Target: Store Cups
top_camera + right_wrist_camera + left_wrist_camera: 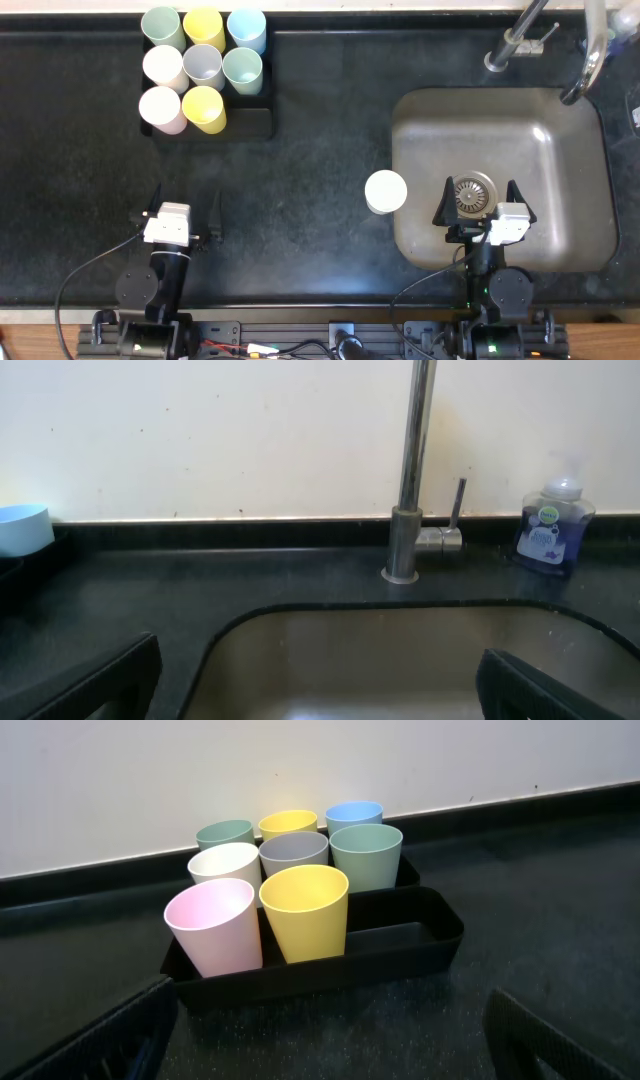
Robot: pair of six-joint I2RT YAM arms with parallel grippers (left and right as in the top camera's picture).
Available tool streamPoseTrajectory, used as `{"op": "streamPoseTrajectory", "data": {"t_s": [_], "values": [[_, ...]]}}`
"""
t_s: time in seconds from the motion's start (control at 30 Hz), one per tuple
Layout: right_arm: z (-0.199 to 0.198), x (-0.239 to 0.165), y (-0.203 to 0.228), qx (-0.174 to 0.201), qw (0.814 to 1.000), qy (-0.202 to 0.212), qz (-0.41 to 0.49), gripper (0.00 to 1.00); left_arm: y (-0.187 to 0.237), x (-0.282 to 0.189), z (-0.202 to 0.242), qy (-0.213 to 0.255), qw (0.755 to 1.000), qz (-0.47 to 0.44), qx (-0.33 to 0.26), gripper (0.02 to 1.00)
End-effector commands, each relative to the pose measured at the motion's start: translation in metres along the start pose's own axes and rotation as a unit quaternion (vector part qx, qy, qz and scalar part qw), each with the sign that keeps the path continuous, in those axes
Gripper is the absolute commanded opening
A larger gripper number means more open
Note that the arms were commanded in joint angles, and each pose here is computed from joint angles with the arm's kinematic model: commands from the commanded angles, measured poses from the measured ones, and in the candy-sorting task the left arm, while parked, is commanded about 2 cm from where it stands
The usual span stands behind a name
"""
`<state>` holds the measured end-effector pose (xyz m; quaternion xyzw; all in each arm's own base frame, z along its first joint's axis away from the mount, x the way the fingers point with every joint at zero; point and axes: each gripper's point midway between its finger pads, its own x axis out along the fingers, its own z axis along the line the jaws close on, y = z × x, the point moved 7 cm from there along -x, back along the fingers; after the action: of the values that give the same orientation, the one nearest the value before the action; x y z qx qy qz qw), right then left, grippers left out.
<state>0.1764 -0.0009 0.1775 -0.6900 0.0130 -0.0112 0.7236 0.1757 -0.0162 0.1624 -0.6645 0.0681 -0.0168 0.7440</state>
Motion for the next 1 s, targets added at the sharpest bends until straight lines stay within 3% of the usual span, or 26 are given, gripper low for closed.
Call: {"op": "streamPoseTrajectory", "data": {"t_s": [0.03, 0.67, 0.77, 1.0], "values": [[0.0, 0.0, 0.004, 0.0, 1.0, 0.001, 0.001, 0.998, 0.0, 0.0, -0.002, 0.005, 1.0, -0.003, 0.011, 0.998], [0.0, 0.0, 0.001, 0.0, 1.0, 0.001, -0.002, 0.996, 0.0, 0.0, -0.002, 0.005, 1.0, -0.003, 0.011, 0.998], [0.002, -0.006, -0.029, 0.001, 1.0, -0.004, -0.008, 0.998, 0.0, 0.0, -0.002, 0.005, 1.0, -0.003, 0.011, 0.998], [0.013, -0.003, -0.116, -0.004, 0.988, -0.032, 0.149, 0.998, 0.0, 0.0, -0.002, 0.005, 1.0, -0.003, 0.011, 0.998]]}}
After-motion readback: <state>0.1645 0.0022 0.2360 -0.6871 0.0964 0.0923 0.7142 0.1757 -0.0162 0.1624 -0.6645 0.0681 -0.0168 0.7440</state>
